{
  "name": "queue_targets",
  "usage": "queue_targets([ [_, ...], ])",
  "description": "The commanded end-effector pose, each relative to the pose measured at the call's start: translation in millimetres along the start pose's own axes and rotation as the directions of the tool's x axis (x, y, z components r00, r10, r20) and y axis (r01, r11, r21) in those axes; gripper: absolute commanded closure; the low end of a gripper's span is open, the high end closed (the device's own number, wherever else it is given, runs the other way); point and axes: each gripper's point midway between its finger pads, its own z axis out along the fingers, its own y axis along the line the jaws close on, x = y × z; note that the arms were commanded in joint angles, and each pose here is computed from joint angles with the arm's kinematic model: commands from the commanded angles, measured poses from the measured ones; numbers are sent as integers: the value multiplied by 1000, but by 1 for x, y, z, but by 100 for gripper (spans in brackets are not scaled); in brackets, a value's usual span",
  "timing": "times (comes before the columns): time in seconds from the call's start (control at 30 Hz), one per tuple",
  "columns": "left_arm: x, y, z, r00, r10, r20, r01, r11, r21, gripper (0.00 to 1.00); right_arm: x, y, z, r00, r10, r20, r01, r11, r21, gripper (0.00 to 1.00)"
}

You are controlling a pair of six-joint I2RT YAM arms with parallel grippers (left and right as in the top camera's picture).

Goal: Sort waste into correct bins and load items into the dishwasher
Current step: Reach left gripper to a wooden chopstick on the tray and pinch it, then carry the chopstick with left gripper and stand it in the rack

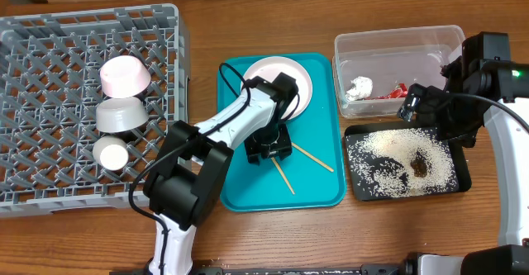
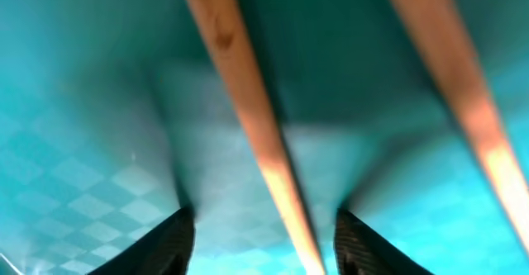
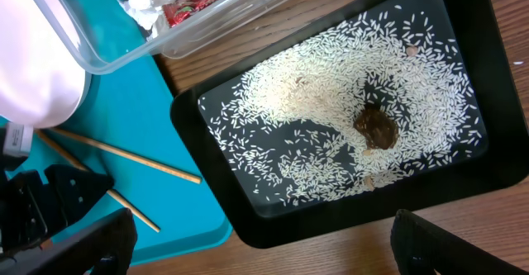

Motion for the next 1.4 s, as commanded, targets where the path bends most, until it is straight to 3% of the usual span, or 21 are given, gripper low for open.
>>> queue_targets([
  [0.0,12,20,26,998,-14,-56,9,996,-90,51,-2,4,-6,1000,-14,26,14,1000,-13,0],
  [0.17,11,22,25,998,-22,-59,17,996,-92,81,-2,4,-6,1000,-14,26,14,1000,-13,0],
  [0.37,7,28,24,997,-44,-65,38,995,-93,83,-2,4,-6,1000,-14,26,14,1000,-13,0],
  [0.47,6,32,23,996,-59,-72,52,994,-97,96,-2,4,-6,1000,-14,25,14,1000,-13,0],
  [0.83,-10,46,7,997,-70,-29,68,994,-85,96,-2,4,-6,1000,-14,25,14,1000,-13,0],
  [1.07,-27,56,-55,981,-47,186,56,997,-48,96,-2,4,-6,1000,-14,26,14,1000,-13,0],
  [1.37,-35,86,-144,886,-28,463,43,999,-21,96,-2,4,-6,1000,-14,26,14,1000,-13,0],
])
